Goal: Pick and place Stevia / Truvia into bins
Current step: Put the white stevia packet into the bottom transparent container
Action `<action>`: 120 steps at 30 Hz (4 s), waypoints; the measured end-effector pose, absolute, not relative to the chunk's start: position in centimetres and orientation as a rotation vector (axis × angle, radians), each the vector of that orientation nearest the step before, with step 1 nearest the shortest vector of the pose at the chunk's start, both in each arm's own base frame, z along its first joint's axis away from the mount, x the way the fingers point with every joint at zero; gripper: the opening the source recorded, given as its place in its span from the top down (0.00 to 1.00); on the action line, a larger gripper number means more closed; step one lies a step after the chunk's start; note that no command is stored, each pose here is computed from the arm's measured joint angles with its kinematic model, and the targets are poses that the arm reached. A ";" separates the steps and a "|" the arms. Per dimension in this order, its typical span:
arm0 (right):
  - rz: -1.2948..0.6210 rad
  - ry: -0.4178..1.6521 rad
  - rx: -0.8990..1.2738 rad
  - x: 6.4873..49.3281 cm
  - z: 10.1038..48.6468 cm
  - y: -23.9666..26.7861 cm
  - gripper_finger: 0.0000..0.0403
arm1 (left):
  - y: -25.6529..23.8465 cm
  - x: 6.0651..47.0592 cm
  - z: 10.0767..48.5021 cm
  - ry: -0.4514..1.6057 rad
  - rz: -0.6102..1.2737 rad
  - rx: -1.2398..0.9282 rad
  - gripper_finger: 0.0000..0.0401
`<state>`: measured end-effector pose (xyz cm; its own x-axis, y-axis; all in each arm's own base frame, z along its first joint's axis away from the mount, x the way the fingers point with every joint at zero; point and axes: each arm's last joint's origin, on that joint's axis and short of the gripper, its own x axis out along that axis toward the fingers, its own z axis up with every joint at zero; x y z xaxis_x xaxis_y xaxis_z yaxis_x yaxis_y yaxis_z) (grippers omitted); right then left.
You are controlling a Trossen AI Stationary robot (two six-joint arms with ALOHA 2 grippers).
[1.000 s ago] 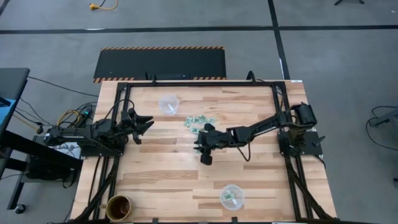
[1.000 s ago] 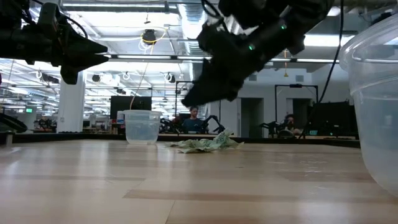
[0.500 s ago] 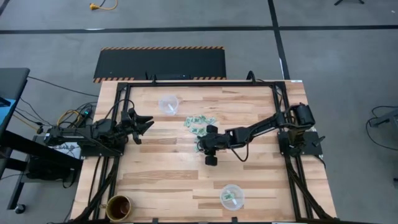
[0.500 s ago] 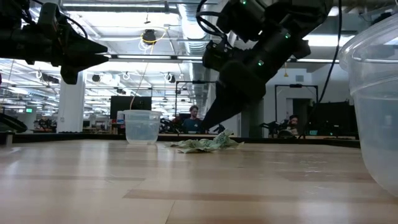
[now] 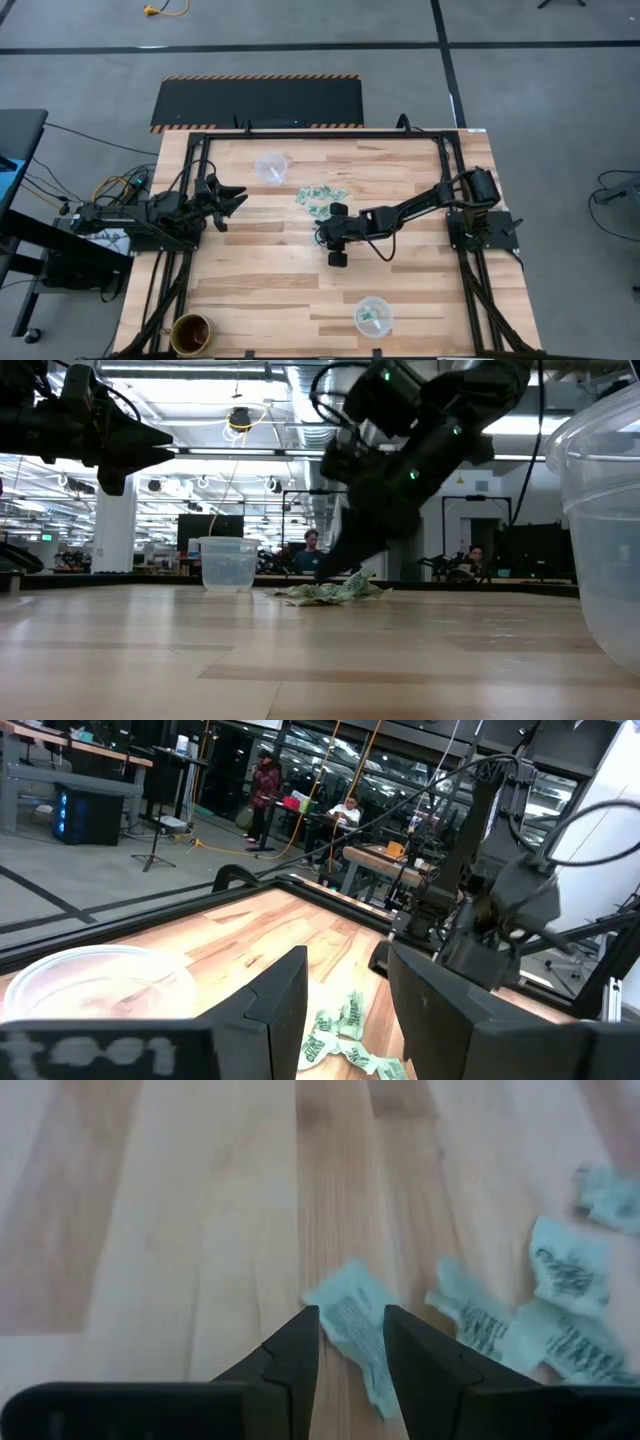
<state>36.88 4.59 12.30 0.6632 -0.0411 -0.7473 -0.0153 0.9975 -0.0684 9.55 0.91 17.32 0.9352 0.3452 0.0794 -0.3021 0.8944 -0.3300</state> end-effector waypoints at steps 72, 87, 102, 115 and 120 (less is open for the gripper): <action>0.379 0.692 -0.083 19.4 25.2 24.5 1.00 | 0.9 9.6 17.3 -0.137 0.336 -0.320 0.68; 0.302 0.762 -0.099 20.5 22.0 25.6 0.98 | 0.9 9.6 17.3 -0.138 0.337 -0.320 0.68; 0.257 0.788 -0.117 21.2 22.1 24.3 0.73 | 0.9 9.6 17.3 -0.137 0.336 -0.320 0.68; 0.018 0.717 -0.103 26.1 25.3 15.8 0.76 | 0.9 9.6 17.3 -0.137 0.336 -0.320 0.68; -0.117 0.706 -0.101 28.7 25.5 11.0 0.76 | 0.9 9.6 17.3 -0.137 0.337 -0.320 0.68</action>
